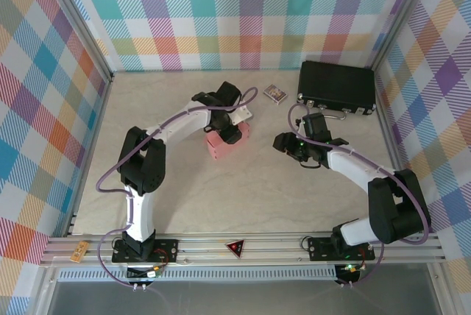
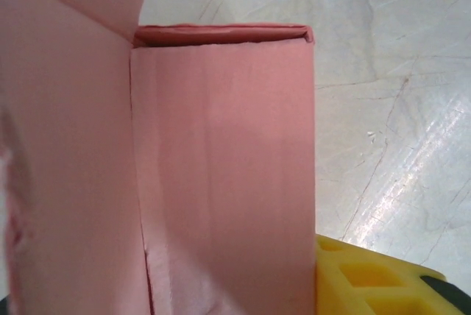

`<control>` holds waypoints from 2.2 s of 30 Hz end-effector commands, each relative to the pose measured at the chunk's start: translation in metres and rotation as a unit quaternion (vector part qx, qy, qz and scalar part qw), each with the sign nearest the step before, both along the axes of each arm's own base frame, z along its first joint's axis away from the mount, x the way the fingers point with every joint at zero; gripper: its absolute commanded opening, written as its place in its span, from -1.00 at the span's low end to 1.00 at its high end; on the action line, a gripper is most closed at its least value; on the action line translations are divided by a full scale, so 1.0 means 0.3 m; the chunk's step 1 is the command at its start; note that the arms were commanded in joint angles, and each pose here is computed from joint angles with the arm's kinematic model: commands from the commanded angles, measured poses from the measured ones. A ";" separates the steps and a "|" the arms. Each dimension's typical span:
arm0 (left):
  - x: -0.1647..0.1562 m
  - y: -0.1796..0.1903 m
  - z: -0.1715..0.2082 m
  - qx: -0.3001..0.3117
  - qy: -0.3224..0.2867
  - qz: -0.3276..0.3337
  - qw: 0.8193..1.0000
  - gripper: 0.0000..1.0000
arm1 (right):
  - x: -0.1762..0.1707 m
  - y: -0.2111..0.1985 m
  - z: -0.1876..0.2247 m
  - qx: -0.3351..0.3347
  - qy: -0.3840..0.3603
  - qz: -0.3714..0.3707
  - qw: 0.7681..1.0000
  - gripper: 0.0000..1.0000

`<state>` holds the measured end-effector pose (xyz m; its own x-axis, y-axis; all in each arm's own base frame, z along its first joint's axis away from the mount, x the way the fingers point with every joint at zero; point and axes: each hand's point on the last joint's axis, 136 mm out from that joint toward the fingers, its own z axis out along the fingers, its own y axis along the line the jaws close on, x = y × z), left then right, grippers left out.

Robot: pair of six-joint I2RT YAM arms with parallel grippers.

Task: Fold the paper box

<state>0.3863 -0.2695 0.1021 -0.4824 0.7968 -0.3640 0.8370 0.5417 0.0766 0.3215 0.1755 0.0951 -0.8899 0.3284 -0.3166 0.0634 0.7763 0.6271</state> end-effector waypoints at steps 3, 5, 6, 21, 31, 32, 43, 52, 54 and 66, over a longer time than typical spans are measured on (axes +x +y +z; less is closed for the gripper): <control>-0.063 -0.052 -0.004 -0.024 0.024 -0.132 0.991 -0.06 | -0.023 -0.015 0.011 -0.003 -0.007 0.004 1.000 0.09; -0.098 -0.065 -0.004 -0.036 0.037 -0.172 0.984 -0.05 | -0.030 -0.017 0.011 -0.003 -0.007 0.004 1.000 0.09; -0.115 -0.073 -0.002 -0.043 0.042 -0.192 0.979 -0.05 | -0.034 -0.017 0.010 -0.002 -0.005 0.004 1.000 0.09; -0.142 -0.099 0.016 -0.044 0.038 -0.262 0.963 0.13 | -0.063 -0.025 0.003 -0.005 -0.001 0.008 1.000 0.09; -0.146 -0.108 0.087 -0.050 0.027 -0.252 0.966 0.45 | -0.052 -0.022 0.005 -0.010 -0.005 0.017 1.000 0.10; -0.148 -0.107 0.094 -0.048 0.024 -0.251 0.966 0.45 | -0.050 -0.020 0.007 -0.011 -0.006 0.019 1.000 0.10; -0.166 -0.082 0.284 -0.083 -0.050 -0.209 0.973 0.57 | 0.001 -0.006 0.080 -0.050 -0.047 0.077 0.995 0.15; -0.083 0.094 0.375 -0.138 -0.073 0.004 0.988 0.44 | 0.057 0.040 0.201 -0.088 -0.117 0.185 0.972 0.17; -0.077 0.140 0.362 -0.138 -0.058 0.049 0.988 0.38 | 0.065 0.050 0.222 -0.098 -0.122 0.213 0.965 0.15; -0.086 0.301 0.295 -0.173 0.020 0.181 0.968 0.31 | 0.085 0.123 0.280 -0.135 -0.178 0.382 0.897 0.10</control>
